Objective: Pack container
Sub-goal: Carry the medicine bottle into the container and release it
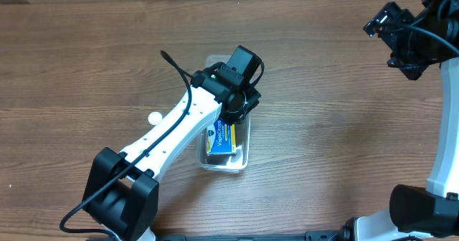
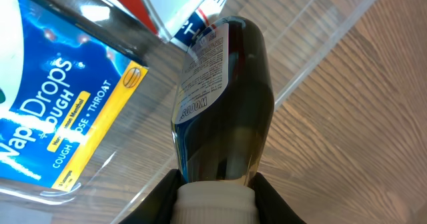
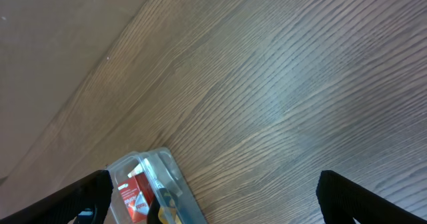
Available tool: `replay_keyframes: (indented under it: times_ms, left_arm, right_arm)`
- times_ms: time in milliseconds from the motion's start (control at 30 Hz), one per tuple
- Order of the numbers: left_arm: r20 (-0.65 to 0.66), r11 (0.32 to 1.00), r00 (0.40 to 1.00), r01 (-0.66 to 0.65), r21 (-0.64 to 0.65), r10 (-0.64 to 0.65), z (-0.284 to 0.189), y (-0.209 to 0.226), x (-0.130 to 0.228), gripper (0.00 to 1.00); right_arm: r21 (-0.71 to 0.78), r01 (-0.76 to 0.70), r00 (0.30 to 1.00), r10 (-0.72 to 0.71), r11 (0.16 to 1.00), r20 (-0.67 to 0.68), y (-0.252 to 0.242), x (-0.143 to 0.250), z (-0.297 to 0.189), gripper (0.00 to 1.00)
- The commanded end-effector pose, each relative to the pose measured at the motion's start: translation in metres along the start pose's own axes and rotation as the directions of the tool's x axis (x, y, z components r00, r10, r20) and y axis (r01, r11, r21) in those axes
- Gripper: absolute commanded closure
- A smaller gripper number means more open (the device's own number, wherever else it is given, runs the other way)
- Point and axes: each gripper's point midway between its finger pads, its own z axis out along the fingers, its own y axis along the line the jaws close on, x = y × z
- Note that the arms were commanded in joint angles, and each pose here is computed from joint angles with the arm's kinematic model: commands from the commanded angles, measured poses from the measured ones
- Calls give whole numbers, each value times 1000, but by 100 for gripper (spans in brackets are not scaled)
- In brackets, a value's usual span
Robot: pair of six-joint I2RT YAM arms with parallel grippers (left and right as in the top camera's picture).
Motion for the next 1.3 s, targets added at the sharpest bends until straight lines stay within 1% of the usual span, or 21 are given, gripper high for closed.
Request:
replay_keyframes:
  times_ms: [0, 100, 200, 367, 500, 600, 667, 833, 967, 1100, 1133, 1200, 1267]
  left_arm:
    - [-22, 992, 993, -111, 63, 113, -15, -20, 7, 96]
    - [-69, 993, 991, -112, 44, 115, -29, -18, 16, 96]
    - [-166, 995, 981, -100, -8, 98, -36, -4, 33, 96]
    - [-212, 993, 974, -92, -80, 73, -39, 14, 41, 96]
    - [-151, 985, 987, -83, -148, 61, -37, 28, 31, 96]
    - [-87, 985, 994, -77, -153, 64, -34, 27, 19, 95]
    - [-71, 986, 995, -79, -147, 69, -31, 24, 16, 96]
    - [-78, 984, 995, -80, -157, 68, -17, 24, 16, 96]
    - [-117, 976, 990, -100, -192, 78, -1, 28, 28, 96]
    - [-152, 977, 984, -115, -178, 88, 8, 24, 39, 96]
    - [-149, 979, 985, -117, -169, 92, 8, 21, 39, 96]
    - [-148, 979, 984, -120, -163, 96, 9, 20, 38, 90]
    - [-147, 980, 984, -119, -159, 96, 9, 19, 38, 91]
  right_arm:
    - [-9, 4, 1000, -4, 1000, 12, 1, -2, -4, 0]
    - [-9, 4, 1000, -4, 1000, 12, 1, -2, -4, 0]
    - [-9, 4, 1000, -4, 1000, 12, 1, -2, -4, 0]
    - [-9, 4, 1000, -4, 1000, 12, 1, -2, -4, 0]
    - [-9, 4, 1000, -4, 1000, 12, 1, -2, -4, 0]
    - [-9, 4, 1000, -4, 1000, 12, 1, -2, -4, 0]
    - [-9, 4, 1000, -4, 1000, 12, 1, -2, -4, 0]
    - [-9, 4, 1000, -4, 1000, 12, 1, -2, -4, 0]
    - [-9, 4, 1000, -4, 1000, 12, 1, -2, -4, 0]
    - [-9, 4, 1000, -4, 1000, 12, 1, -2, -4, 0]
    - [-9, 4, 1000, -4, 1000, 12, 1, -2, -4, 0]
    - [-9, 4, 1000, -4, 1000, 12, 1, -2, -4, 0]
    - [-9, 4, 1000, -4, 1000, 12, 1, -2, -4, 0]
